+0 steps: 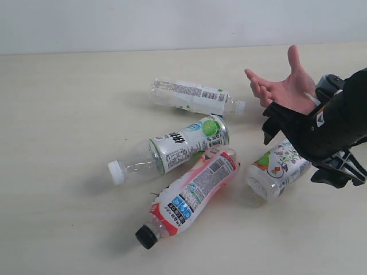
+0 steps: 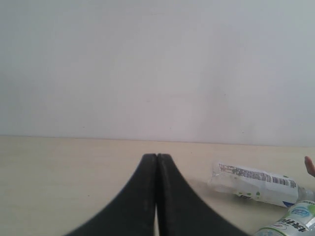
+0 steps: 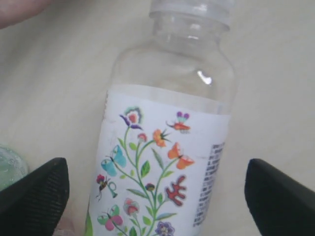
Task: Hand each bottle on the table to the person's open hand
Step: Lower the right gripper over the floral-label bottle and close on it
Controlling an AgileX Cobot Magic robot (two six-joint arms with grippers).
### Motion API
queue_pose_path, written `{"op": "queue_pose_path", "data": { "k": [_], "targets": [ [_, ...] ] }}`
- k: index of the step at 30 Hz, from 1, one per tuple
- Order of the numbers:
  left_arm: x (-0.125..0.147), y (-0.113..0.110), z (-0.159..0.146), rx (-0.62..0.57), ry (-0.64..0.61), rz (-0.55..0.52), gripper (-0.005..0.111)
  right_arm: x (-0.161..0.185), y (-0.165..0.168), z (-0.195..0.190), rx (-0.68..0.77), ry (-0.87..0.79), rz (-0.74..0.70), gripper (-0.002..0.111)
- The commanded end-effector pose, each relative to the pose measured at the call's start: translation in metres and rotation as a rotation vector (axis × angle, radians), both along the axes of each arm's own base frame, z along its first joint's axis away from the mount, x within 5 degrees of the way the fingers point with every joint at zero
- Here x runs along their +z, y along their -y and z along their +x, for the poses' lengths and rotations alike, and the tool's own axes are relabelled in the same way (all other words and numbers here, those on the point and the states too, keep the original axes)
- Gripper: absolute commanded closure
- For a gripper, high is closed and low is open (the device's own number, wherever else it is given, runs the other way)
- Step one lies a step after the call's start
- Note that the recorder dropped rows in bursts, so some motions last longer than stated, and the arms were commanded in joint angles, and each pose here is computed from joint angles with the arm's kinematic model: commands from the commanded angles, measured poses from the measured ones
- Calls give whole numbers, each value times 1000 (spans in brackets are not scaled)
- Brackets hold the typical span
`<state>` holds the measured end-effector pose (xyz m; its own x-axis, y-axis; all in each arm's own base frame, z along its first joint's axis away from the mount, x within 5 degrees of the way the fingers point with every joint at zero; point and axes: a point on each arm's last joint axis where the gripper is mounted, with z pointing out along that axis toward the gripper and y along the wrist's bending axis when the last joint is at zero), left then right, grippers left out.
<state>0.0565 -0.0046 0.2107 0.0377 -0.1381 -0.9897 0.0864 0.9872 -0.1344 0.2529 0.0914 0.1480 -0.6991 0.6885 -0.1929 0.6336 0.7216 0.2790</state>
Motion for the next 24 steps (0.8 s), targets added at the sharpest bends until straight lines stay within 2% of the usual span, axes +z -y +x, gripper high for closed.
{"op": "queue_pose_path", "data": {
  "k": [1,4,7,8,12,15,17,20,24],
  "targets": [
    [-1,0,0,2,4,-4,107,0,-1,0,12,6,-4,18],
    [-1,0,0,2,4,-4,107,0,-1,0,19,8,-8,23],
    [-1,0,0,2,4,-4,107,-1,0,-2,21,-11,-20,43],
    [-1,0,0,2,4,-4,107,-1,0,-2,21,-11,-20,45],
    [-1,0,0,2,4,-4,107,-2,2,-3,33,-31,-45,36],
    [-1,0,0,2,4,-4,107,-2,3,-4,46,-33,-58,39],
    [-1,0,0,2,4,-4,107,-2,3,-4,53,-35,-62,53],
    [-1,0,0,2,4,-4,107,-3,6,-7,61,-66,-91,82],
    [-1,0,0,2,4,-4,107,-4,9,-10,94,-111,-138,106]
  ]
}}
